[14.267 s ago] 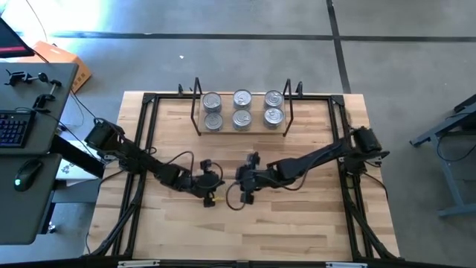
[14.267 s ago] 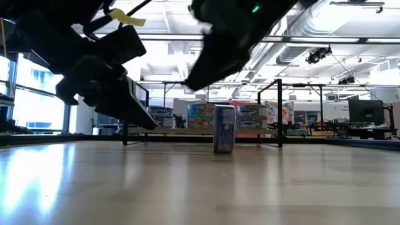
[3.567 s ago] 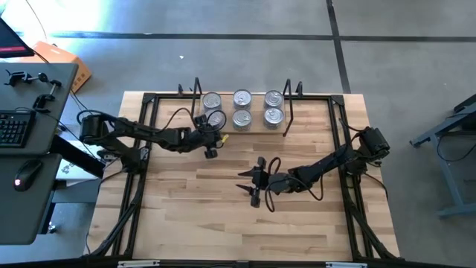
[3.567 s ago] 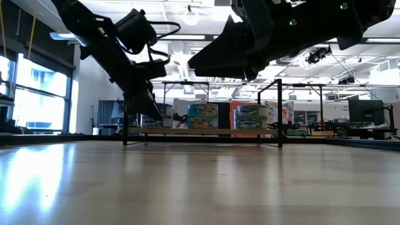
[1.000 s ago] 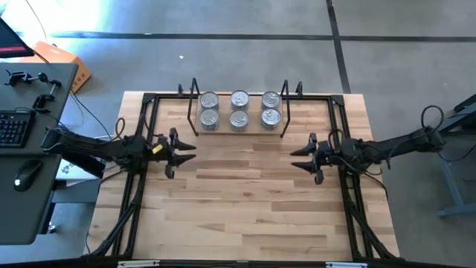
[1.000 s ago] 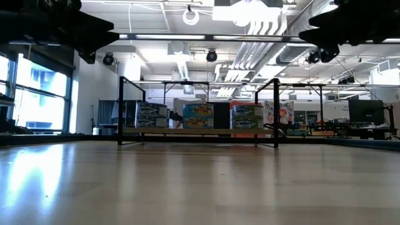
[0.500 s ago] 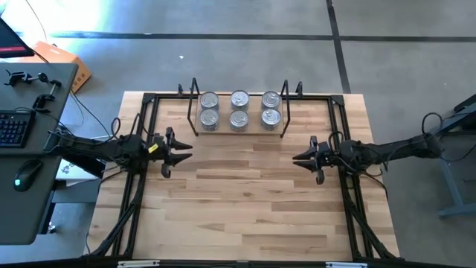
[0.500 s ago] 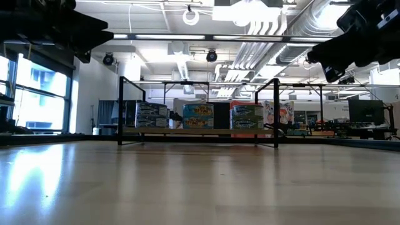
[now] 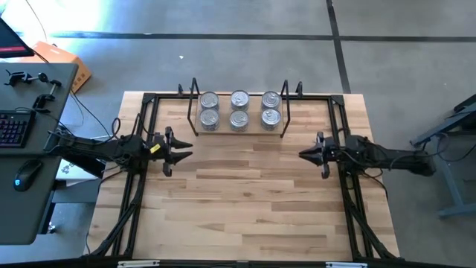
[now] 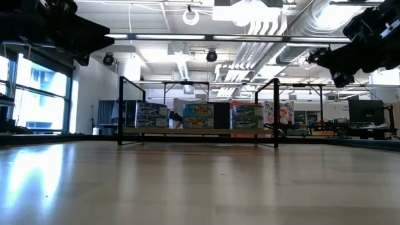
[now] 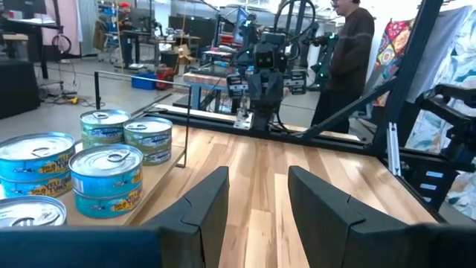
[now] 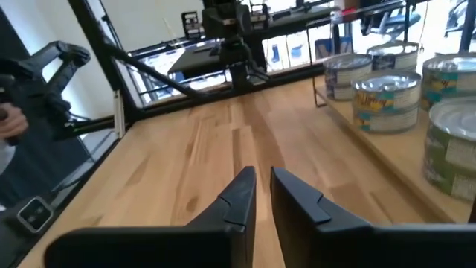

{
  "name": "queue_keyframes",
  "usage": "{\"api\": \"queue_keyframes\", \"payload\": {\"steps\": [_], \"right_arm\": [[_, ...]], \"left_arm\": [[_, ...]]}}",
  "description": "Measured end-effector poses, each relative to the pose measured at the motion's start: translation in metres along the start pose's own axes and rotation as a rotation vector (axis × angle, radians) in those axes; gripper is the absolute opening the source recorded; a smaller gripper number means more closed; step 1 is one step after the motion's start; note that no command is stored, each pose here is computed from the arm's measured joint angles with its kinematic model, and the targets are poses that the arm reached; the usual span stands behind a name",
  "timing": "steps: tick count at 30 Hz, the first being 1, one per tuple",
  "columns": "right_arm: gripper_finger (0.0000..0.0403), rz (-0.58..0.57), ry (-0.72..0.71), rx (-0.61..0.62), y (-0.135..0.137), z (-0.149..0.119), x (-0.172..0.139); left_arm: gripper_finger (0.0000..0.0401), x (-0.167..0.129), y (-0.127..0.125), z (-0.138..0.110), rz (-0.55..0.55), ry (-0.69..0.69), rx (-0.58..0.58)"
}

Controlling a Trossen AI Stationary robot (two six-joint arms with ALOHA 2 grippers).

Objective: Stack canned seafood by type on shelf
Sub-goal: Return to Home Position

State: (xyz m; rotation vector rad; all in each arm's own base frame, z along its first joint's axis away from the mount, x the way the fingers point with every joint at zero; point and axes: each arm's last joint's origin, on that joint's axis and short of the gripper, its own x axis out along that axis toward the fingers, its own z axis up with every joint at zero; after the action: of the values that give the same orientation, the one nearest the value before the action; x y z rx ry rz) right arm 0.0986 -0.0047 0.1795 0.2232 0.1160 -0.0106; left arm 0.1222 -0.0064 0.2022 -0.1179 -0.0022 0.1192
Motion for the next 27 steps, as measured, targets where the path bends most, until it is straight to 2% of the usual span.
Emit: {"api": "queue_keyframes", "payload": {"steps": [7,14,20,22,27], "right_arm": [[0.0024,0.026,0.096,0.083,0.000,-0.012,-0.009],[0.0016,0.053,0.086,0.064,0.001,-0.011,-0.009],[0.0016,0.052,0.085,0.063,0.001,-0.011,-0.009],[0.0016,0.053,0.084,0.072,0.001,-0.011,-0.008],[0.0016,0.035,0.084,0.090,0.000,-0.011,-0.008]], "left_arm": [[0.0131,-0.002,0.000,0.001,-0.001,-0.009,-0.001],[0.0131,-0.019,0.003,0.012,-0.004,-0.122,0.015],[0.0131,-0.036,0.008,0.004,-0.006,-0.070,0.003],[0.0131,-0.036,0.007,0.001,-0.025,-0.027,0.029],[0.0131,-0.033,0.006,-0.006,-0.083,-0.021,0.100]]}}
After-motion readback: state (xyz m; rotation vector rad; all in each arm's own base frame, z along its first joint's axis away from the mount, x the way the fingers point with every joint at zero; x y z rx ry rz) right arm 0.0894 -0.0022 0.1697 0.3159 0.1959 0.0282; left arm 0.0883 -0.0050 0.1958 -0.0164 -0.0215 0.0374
